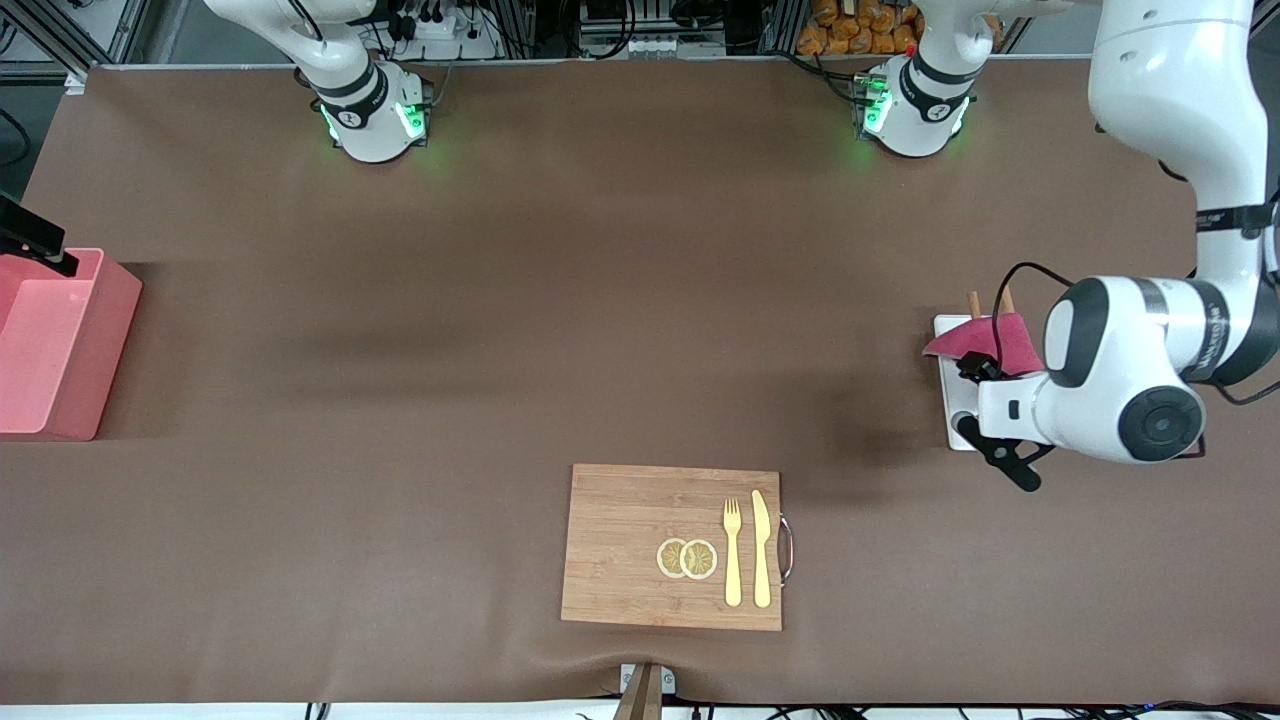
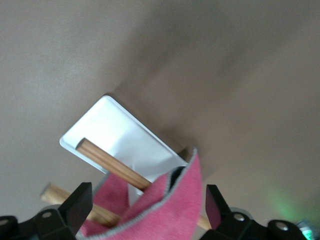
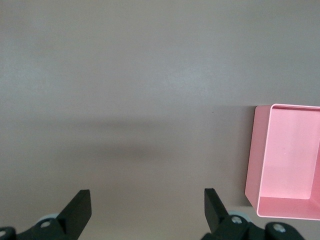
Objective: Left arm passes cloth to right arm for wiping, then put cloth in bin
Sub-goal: 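Close the left gripper on the pink cloth and lift it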
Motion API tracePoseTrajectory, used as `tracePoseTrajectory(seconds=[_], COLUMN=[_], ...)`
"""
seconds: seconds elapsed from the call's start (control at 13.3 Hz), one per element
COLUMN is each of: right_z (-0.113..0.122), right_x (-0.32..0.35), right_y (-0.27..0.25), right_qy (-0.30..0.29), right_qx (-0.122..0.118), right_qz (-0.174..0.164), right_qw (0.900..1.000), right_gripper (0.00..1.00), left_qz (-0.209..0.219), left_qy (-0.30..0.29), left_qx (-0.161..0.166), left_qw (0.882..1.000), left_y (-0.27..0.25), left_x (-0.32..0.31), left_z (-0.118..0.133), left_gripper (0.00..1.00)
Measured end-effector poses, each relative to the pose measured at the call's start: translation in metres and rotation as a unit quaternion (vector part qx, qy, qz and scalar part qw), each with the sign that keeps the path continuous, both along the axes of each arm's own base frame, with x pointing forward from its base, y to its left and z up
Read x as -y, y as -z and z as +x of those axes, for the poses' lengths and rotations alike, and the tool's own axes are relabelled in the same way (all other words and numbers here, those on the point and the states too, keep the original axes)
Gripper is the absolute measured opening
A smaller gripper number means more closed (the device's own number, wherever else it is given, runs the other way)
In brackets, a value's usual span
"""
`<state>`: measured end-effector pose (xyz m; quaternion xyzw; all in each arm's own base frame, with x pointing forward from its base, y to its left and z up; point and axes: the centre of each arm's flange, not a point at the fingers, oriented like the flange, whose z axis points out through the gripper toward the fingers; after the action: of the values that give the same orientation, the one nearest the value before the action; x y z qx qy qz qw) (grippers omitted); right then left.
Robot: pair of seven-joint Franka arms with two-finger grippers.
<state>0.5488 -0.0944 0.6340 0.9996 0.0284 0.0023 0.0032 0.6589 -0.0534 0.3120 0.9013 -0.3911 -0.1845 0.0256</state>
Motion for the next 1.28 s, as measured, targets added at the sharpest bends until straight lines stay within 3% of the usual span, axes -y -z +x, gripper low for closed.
tracePoseTrajectory(seconds=[0.45,0.98,1.28], right_z=[0.001,0.002,0.002], right_x=[0.000,0.000,0.000], right_y=[0.001,0.004,0.004], right_qy=[0.000,0.000,0.000], right_qx=[-0.001,-0.003,-0.003], right_qz=[0.000,0.000,0.000], right_qw=[1.000,1.000,1.000], right_gripper=[1.00,1.00,1.00], left_qz=[-0.005,0.006,0.011], left_qy=[0.025,0.001,-0.014], left_qx=[-0.023,-0.071,-0.076], left_qw=[0.999,0.997,0.997], left_y=[0.023,0.044,0.045], left_x=[-0.001,-0.015,-0.021], left_z=[-0.005,-0.023,-0.025], left_gripper=[1.00,1.00,1.00])
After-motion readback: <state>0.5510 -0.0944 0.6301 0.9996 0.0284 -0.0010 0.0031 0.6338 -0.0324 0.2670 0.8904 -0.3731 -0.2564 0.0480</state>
